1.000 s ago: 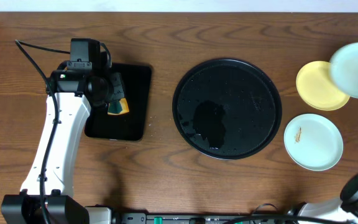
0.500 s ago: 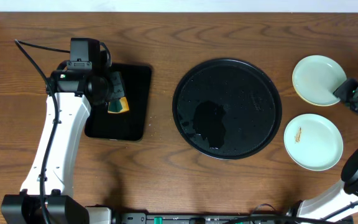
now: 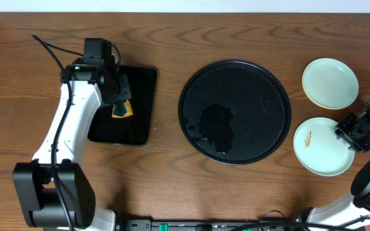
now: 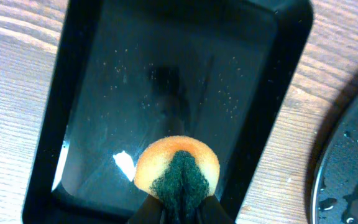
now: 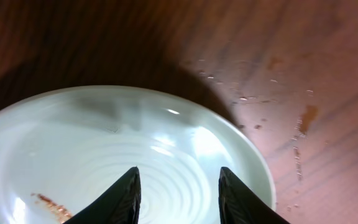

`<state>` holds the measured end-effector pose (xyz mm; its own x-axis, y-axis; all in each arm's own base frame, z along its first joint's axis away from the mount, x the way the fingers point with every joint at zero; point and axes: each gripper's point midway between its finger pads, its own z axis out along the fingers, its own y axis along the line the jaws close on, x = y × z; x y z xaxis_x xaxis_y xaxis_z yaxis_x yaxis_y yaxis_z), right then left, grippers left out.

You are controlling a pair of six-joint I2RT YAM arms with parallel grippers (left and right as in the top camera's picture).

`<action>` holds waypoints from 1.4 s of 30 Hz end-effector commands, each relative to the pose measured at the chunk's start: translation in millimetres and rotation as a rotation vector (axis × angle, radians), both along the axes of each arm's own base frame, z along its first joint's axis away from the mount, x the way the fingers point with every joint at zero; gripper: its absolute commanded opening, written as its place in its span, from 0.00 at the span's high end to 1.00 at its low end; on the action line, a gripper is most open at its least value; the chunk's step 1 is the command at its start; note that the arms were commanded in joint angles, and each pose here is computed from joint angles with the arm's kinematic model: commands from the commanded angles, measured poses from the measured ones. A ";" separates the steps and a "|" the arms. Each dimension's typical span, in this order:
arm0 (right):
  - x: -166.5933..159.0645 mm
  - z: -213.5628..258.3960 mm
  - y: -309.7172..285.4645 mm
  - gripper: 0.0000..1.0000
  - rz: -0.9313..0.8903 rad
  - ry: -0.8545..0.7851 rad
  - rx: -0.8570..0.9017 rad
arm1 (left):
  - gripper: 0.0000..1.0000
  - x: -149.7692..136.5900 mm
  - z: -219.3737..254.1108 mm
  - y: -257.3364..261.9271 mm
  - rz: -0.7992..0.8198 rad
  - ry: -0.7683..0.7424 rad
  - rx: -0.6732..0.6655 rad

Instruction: Clean dirty plates on tray and stack at the side

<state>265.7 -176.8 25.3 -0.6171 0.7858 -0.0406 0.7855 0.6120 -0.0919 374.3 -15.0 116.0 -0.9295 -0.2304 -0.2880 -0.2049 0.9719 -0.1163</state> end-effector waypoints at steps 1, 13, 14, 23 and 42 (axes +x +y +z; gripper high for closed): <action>-0.5 23.3 -8.4 0.59 -0.027 -0.043 -0.069 | 0.90 -1.4 -12.8 3.0 0.001 0.035 0.014; -42.0 53.1 3.5 0.59 -0.202 -0.123 -0.171 | 0.87 15.5 -20.2 2.9 0.001 -0.004 0.014; -45.3 48.8 5.4 0.58 -0.201 -0.127 -0.173 | 0.86 18.2 -20.7 2.8 0.001 -0.012 0.014; -68.8 6.0 15.1 0.46 -0.153 -0.104 -0.191 | 0.76 41.1 -47.0 2.4 -0.002 -0.031 0.015; -78.5 -28.0 5.1 0.82 -0.256 -0.222 -0.140 | 0.14 35.3 -88.7 2.4 -0.003 0.071 0.016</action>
